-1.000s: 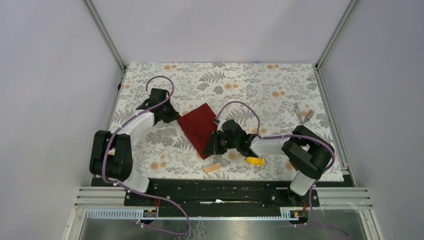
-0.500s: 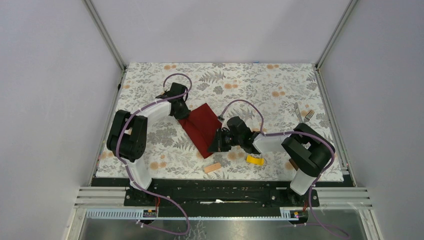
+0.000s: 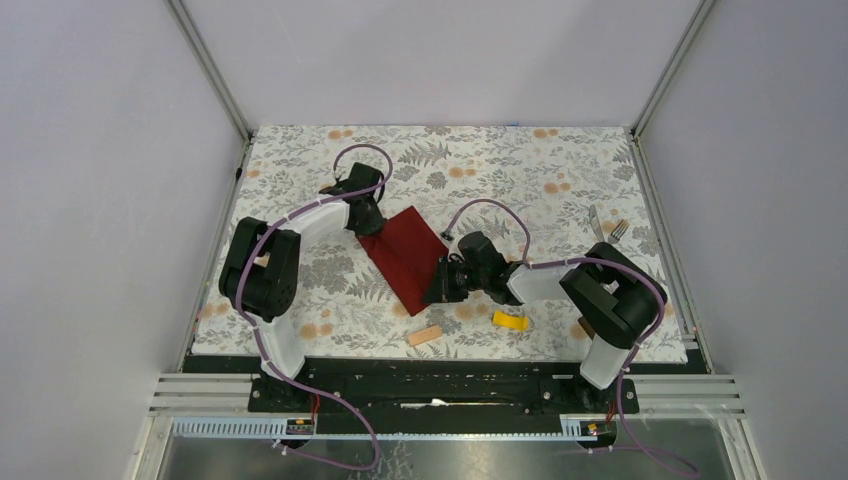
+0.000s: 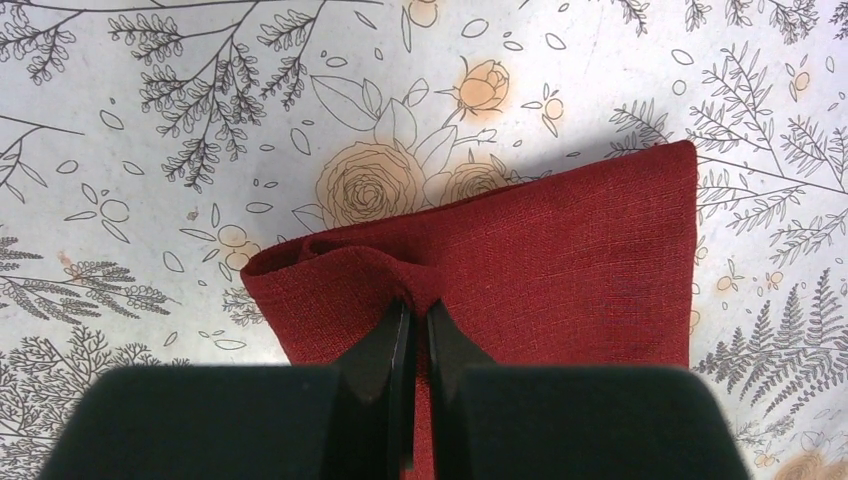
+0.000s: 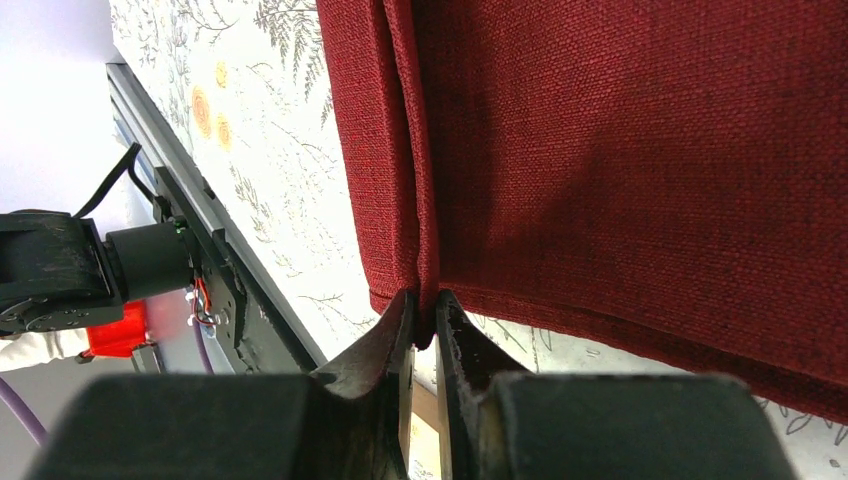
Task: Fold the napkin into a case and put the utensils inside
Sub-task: Fold the lower triangle-folded napkin at the center of the board.
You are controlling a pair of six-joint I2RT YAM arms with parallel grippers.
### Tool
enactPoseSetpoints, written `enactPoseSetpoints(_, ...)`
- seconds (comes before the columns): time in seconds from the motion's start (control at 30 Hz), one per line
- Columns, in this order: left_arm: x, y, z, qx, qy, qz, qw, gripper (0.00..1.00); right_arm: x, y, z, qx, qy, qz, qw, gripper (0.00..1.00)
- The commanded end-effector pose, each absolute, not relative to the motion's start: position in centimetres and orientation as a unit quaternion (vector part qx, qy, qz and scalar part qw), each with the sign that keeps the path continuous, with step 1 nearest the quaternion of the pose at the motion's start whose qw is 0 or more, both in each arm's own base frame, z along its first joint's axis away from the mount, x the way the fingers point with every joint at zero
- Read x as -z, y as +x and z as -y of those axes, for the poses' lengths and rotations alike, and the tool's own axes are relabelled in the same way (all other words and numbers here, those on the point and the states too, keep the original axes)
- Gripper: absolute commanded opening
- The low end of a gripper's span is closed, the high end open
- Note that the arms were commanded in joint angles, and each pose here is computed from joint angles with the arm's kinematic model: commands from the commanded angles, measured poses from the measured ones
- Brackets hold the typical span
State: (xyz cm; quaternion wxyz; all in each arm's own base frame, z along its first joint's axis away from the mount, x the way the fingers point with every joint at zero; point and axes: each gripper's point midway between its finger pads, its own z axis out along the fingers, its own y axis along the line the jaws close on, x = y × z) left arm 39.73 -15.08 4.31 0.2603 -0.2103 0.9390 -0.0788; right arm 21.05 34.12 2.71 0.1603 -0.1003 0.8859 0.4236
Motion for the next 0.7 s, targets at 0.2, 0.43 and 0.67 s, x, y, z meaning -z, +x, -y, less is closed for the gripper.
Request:
enactPoseSetpoints(0.2, -6.2, 42.9, 16.5, 0.098, -0.208, -0.926, 0.299, 0.05, -1.5, 20.5, -33.3, -0.410, -0.113, -0.894, 0.142, 0.00)
enactPoseSetpoints(0.43, -5.4, 43.3, 16.7, 0.095, -0.205, -0.929, 0.293, 0.05, -1.5, 21.0, -33.0, -0.394, -0.117, -0.899, 0.148, 0.04)
enactPoseSetpoints(0.67, -5.1, 43.3, 16.8, 0.096, -0.200, -0.931, 0.290, 0.04, -3.8, 22.2, -31.5, -0.347, -0.161, -0.903, 0.197, 0.32)
